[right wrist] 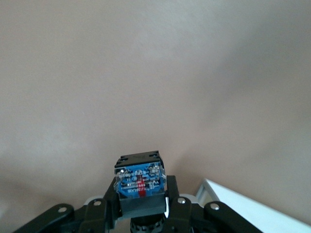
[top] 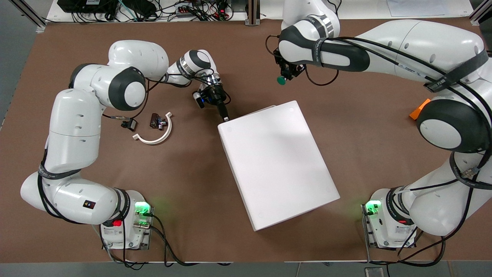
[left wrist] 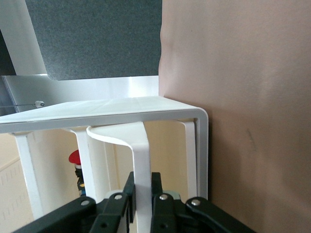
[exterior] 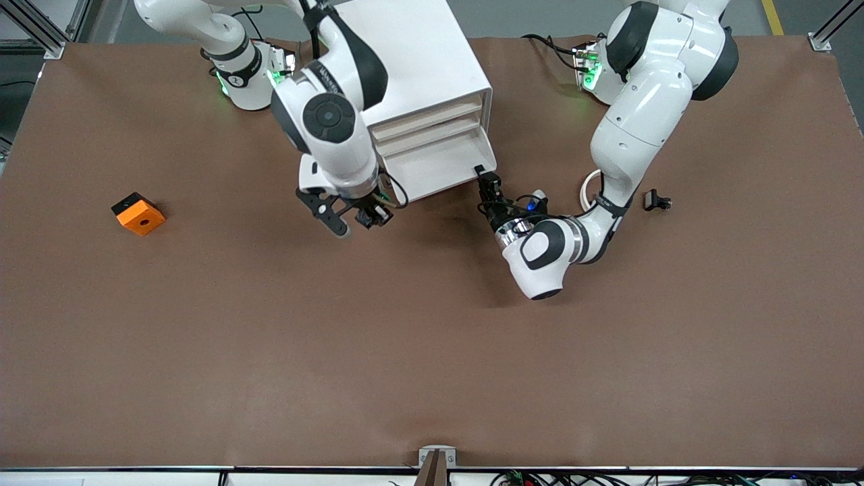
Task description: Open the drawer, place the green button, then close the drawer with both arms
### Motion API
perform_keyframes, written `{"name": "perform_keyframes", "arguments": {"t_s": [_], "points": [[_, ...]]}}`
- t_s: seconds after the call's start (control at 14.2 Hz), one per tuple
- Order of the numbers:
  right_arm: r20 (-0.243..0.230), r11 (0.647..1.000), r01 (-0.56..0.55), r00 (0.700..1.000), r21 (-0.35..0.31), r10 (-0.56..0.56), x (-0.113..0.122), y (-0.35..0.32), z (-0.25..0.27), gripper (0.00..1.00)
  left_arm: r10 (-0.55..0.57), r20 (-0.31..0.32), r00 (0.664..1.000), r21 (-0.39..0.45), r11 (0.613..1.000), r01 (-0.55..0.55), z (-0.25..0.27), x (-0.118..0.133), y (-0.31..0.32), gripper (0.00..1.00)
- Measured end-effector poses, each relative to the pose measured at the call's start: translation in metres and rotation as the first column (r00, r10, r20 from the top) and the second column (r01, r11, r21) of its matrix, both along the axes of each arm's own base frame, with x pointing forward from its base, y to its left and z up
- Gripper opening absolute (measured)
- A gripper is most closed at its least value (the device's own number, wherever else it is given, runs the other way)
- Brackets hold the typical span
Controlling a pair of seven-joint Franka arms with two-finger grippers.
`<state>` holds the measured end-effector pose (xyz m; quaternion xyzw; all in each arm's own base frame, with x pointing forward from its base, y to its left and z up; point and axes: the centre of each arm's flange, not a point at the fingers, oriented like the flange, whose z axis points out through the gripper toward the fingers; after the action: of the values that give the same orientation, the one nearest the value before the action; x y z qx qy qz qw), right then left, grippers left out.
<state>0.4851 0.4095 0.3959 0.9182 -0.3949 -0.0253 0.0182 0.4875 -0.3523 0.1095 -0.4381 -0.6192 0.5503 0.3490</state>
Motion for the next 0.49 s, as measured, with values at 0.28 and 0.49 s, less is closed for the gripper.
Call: {"name": "perform_keyframes", "arguments": {"t_s": [0.28, 0.49], "points": [[-0.008, 0.992, 0.123, 0.992, -0.028, -0.123, -0.056, 0.051, 0.009, 0.41, 0.042, 0.012, 0.999, 0.000, 0.999, -0.042, 0.000, 0.021, 0.016, 0.15], [-0.006, 0.977, 0.208, 0.978, -0.049, -0.209, -0.092, 0.079, 0.004, 0.41, 0.065, 0.011, 0.998, 0.000, 0.998, -0.065, -0.001, 0.031, 0.024, 0.15]]}}
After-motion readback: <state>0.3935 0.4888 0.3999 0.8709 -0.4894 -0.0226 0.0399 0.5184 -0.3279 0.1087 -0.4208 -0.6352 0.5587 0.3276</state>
